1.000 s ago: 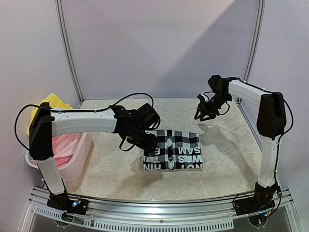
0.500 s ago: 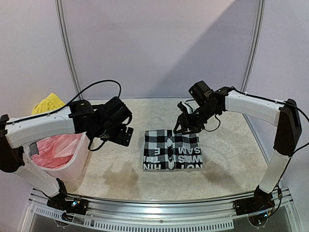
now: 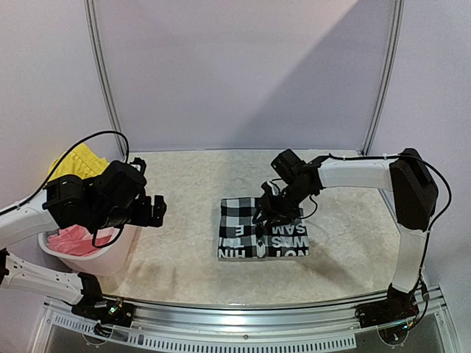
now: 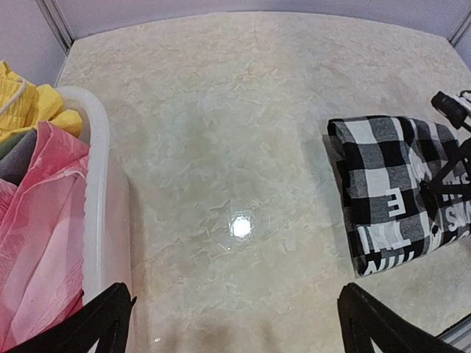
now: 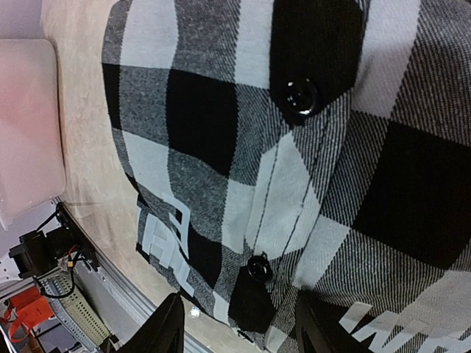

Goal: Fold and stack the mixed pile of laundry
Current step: Move the square-folded shirt to the corner of the board.

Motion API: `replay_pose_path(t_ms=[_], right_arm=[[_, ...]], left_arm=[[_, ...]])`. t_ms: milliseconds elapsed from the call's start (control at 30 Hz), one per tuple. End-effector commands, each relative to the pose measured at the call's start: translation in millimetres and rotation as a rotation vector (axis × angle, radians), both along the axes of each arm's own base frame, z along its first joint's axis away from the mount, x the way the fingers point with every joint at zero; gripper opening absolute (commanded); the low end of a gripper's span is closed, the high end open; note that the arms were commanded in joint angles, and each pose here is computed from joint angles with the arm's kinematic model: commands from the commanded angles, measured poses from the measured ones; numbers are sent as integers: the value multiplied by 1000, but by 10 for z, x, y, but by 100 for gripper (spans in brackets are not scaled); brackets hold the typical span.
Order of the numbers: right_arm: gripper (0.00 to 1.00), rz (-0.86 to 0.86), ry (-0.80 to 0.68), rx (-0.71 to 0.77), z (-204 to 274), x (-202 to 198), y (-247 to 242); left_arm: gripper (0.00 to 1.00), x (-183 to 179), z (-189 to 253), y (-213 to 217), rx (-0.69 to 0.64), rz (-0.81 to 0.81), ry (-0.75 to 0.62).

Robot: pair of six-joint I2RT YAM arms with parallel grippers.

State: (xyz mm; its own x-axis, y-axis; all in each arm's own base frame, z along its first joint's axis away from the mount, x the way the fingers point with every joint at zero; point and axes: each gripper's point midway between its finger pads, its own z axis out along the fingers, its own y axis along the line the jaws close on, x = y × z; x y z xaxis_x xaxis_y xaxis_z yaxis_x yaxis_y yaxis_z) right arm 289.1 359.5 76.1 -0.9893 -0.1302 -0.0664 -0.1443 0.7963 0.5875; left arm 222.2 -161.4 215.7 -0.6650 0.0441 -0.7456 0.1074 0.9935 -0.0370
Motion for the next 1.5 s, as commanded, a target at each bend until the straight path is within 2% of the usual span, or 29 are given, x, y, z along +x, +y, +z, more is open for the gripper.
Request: replay_pose_path(t_ms=[0,333,533,733,967,1333,1467], right_arm=[[52,-15,54,-46,-278,-33,52],[51,0,78,-279,-698,120,-245],[50,-44,53,-357,-715,474,-625],[50,-107,28,-335,-631,967,-898],[49,-199,46,-348,-768,1508,-1252],[46,-500,57,-268,-839,2348,-1958],[46,-564,16,-238,-762,2670,-2223]], left_arm=[[100,-17,-44,-3,-22,4,-13],[100,7,-104,-47,16,-13,-1],[100,14,-160,-52,29,-11,8],[100,35,-195,-72,49,-15,9],[99,75,-214,-118,93,-33,18],[99,167,-231,-230,180,-74,37],[99,222,-239,-311,210,-97,46]])
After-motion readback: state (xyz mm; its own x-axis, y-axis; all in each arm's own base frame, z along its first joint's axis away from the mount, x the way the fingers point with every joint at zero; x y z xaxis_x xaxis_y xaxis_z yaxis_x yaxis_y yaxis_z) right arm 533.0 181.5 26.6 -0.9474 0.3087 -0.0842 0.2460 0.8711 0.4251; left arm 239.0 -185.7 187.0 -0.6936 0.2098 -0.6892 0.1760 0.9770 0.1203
